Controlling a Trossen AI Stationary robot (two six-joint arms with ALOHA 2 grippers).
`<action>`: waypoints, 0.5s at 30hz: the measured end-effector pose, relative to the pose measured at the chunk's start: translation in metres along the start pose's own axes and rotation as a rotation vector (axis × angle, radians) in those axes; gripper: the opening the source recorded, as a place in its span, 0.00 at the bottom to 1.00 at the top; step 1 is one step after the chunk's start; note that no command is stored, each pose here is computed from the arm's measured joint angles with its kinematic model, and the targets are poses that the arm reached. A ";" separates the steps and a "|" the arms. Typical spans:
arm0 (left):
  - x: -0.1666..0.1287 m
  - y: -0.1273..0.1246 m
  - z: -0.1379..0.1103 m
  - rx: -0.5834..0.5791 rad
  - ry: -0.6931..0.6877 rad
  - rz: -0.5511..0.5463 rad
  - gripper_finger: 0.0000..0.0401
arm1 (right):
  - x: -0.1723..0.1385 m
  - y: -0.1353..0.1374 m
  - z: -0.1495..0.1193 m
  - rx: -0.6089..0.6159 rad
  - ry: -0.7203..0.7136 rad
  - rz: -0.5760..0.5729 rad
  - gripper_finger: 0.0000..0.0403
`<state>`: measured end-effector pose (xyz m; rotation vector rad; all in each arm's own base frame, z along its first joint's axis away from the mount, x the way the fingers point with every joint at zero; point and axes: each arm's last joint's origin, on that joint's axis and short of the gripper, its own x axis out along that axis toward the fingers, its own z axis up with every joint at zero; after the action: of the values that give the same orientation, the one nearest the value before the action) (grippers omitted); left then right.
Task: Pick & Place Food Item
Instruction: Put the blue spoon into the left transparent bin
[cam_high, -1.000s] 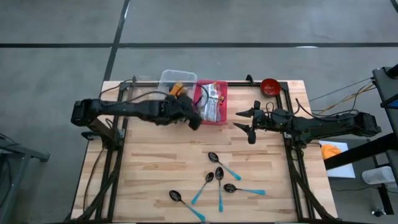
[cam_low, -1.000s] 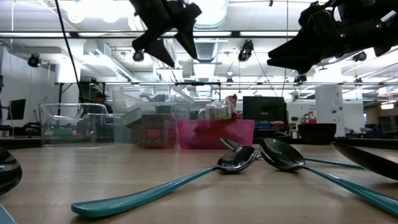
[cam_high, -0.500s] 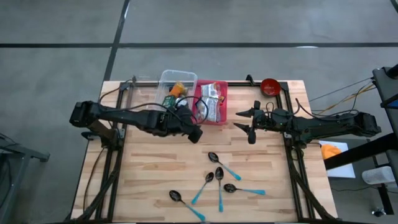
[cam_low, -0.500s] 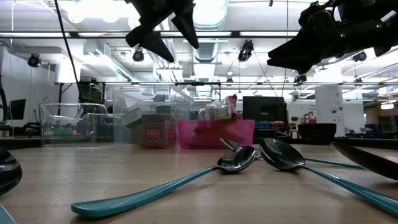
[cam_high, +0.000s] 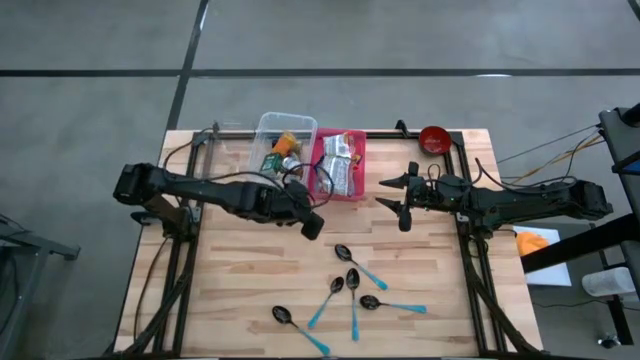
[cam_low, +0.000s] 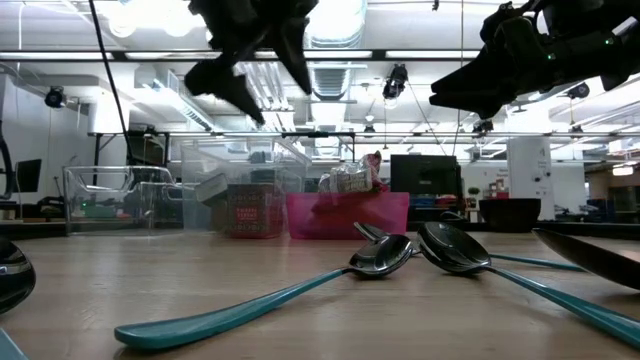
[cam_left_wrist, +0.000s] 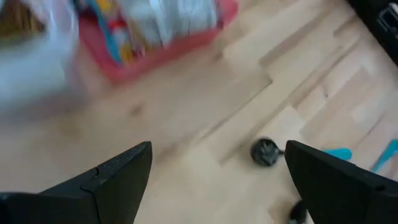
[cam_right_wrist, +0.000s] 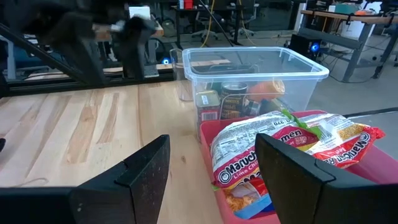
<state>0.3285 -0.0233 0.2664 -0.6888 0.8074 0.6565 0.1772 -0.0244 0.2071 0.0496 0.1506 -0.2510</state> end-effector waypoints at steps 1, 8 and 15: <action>0.003 0.002 -0.004 -0.047 0.021 0.005 0.92 | 0.000 0.000 0.000 -0.001 0.000 0.000 0.58; 0.017 0.013 -0.046 -0.607 0.189 0.086 0.92 | 0.000 0.000 0.000 -0.001 0.000 0.000 0.58; 0.019 0.000 -0.101 -0.891 0.380 0.022 0.92 | 0.000 0.000 0.000 -0.001 0.000 0.000 0.58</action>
<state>0.2966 -0.0942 0.1998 -1.6514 0.8548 0.9239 0.1773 -0.0244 0.2071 0.0483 0.1508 -0.2510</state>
